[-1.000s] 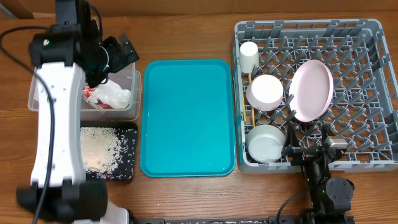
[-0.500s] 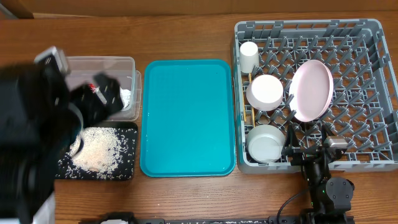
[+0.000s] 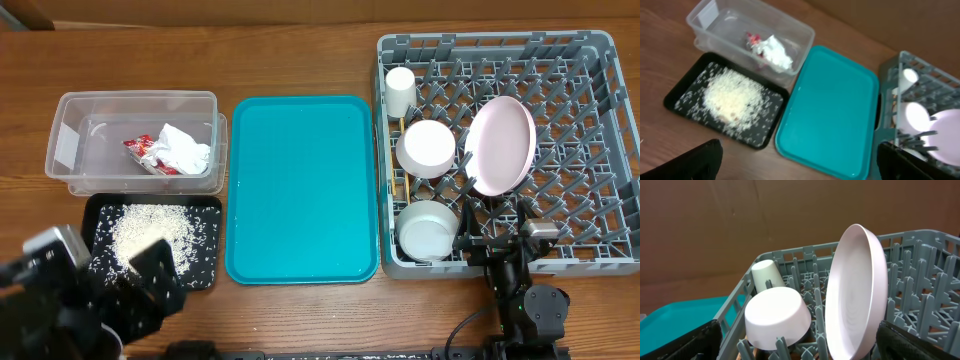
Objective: Sort waste into correct bins and load items into the dishwasher
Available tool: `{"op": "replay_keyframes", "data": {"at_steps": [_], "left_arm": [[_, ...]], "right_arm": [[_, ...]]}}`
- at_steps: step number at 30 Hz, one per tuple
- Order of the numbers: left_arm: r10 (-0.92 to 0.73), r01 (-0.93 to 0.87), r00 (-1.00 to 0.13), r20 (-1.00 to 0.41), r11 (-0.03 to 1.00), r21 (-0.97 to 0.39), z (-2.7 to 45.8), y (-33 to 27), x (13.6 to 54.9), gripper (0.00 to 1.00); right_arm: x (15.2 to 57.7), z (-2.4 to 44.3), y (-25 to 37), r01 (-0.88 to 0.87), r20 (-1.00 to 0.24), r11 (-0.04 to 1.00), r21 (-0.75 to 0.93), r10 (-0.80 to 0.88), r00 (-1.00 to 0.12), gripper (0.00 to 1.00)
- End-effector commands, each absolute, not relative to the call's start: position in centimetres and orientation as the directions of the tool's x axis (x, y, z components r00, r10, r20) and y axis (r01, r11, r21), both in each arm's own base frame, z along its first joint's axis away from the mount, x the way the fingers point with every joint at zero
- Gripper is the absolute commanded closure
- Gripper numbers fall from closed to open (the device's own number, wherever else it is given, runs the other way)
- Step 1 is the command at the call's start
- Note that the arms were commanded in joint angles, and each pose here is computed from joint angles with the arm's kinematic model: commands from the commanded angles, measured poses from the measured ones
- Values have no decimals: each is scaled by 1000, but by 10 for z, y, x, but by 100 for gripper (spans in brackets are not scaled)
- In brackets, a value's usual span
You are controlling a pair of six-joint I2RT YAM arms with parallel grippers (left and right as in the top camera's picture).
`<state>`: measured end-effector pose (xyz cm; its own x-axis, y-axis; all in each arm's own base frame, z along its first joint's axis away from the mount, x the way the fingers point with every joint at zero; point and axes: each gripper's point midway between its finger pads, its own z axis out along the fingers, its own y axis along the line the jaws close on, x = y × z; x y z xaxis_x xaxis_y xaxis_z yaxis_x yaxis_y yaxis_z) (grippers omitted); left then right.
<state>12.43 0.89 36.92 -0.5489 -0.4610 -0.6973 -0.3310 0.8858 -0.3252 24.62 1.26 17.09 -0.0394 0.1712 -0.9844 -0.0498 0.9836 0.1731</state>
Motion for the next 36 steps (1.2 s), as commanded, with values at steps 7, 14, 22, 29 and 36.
{"op": "replay_keyframes", "data": {"at_steps": [7,14,22,29,36], "left_arm": [[-461,-369,-520,-719,881,-298,298,19,129,0],[-470,-244,-457,-755,882,-402,245,1,168,0],[-464,-90,-227,-856,886,-456,221,-3,221,0],[-457,1,14,-889,890,-457,227,4,239,0],[-453,7,101,-886,891,-454,215,11,242,0]], "right_arm": [[246,170,13,-56,-986,984,167,165,-34,0],[246,170,13,-56,-986,984,167,165,-34,0],[246,170,13,-56,-986,984,167,165,-34,0],[246,170,13,-56,-986,984,167,165,-34,0],[246,170,13,-56,-986,984,167,165,-34,0]]}}
